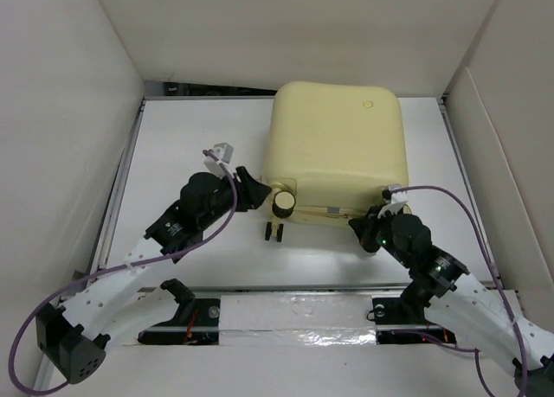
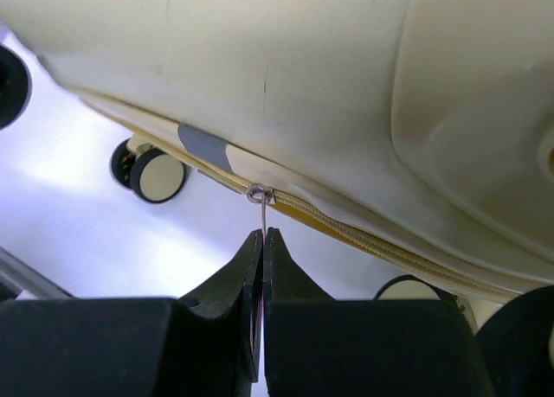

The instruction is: Pack the luggage

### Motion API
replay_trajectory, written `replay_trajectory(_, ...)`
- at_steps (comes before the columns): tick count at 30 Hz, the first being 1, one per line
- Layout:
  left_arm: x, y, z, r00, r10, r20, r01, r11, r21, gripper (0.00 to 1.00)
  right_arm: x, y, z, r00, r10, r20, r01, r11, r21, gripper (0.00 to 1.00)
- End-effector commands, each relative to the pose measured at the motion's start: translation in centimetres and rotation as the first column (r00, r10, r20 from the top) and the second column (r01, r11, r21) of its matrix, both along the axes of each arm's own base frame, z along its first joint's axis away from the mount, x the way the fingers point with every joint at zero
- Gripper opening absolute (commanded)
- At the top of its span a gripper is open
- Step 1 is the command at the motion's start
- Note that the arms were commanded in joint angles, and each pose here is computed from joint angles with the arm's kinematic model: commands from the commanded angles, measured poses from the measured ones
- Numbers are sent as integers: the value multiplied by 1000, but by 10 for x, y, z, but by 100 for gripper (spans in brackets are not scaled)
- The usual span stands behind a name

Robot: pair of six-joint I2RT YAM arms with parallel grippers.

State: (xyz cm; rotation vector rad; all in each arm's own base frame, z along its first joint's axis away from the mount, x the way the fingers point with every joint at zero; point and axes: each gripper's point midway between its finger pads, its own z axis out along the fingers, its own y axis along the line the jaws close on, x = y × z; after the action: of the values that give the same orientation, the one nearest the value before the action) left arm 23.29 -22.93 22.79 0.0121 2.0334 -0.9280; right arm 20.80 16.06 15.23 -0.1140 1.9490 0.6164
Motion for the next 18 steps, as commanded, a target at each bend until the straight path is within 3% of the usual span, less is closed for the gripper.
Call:
replay_trajectory(1,32,51,85,924,274,267,-258,962,-94,0,16,-43,16,972,-230,57,231,973,-19,0)
replay_trajectory(5,25,67,86,908,322,268,-313,947,-76,0,18,-40,13,974,-218,54,220,975,-37,0)
replay_trajectory(8,18,53,87,932,233,278,-231,972,-40,0,22,-28,14,984,-162,70,165,985,-44,0)
replay_trajectory(9,20,42,74,951,183,250,-189,982,1,7,23,-22,8,989,-134,57,137,989,-55,0)
replay_trajectory(10,13,26,70,969,88,229,-92,996,5,35,22,-11,10,995,-84,61,87,995,-40,0)
replay_trajectory(12,5,2,60,980,-34,198,36,999,-4,71,22,-2,7,998,-48,49,49,998,-37,0)
replay_trajectory(13,4,-2,52,982,-56,183,58,998,-5,99,24,0,4,998,-49,46,51,998,-40,0)
replay_trajectory(18,3,-14,34,980,-130,149,127,991,31,99,26,10,4,998,-26,60,28,999,-31,0)
